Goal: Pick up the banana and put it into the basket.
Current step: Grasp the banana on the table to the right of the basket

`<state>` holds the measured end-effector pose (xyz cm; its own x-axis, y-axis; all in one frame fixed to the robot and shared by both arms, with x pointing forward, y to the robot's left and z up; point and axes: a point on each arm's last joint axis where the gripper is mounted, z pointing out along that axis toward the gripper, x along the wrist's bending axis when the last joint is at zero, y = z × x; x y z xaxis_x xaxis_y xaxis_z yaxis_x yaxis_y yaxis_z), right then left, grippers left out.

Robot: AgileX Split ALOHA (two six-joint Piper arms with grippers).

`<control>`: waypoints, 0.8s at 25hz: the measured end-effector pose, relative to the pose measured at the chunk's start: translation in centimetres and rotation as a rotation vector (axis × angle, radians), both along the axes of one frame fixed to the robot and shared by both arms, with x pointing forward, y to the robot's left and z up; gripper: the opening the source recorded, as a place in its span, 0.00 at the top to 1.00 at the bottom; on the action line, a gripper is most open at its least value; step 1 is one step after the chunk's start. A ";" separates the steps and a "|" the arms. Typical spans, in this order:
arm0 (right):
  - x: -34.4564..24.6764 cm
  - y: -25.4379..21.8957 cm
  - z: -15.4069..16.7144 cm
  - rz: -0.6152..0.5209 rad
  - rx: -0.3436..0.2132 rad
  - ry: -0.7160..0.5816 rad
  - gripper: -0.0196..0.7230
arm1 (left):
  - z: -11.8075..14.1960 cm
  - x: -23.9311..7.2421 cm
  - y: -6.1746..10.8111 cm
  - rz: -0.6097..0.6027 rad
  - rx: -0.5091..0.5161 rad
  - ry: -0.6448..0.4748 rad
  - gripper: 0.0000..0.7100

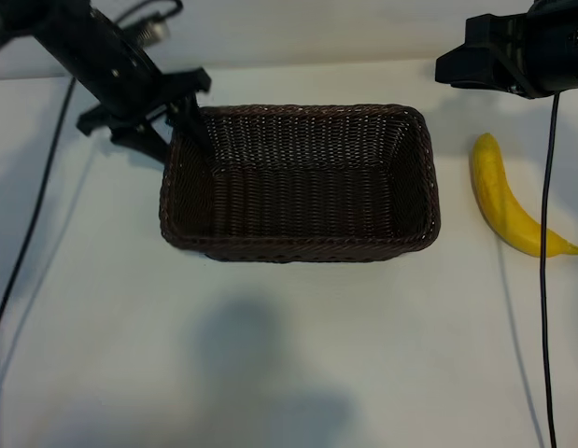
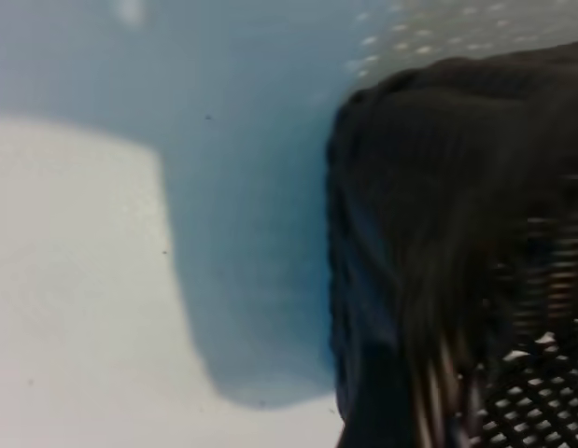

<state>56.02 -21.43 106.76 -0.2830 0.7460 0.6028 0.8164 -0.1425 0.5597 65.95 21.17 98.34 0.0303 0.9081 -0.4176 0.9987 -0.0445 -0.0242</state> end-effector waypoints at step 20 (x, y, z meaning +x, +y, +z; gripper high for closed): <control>0.0 0.0 0.0 0.003 0.006 0.004 0.65 | 10.0 -8.8 3.7 -0.026 -0.285 -0.256 0.43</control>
<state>55.99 -21.38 106.78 -0.2832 0.7414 0.6083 0.8188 -0.1433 0.5559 57.17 24.87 108.35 0.1878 0.7541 -0.6293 0.9693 -0.0388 0.2428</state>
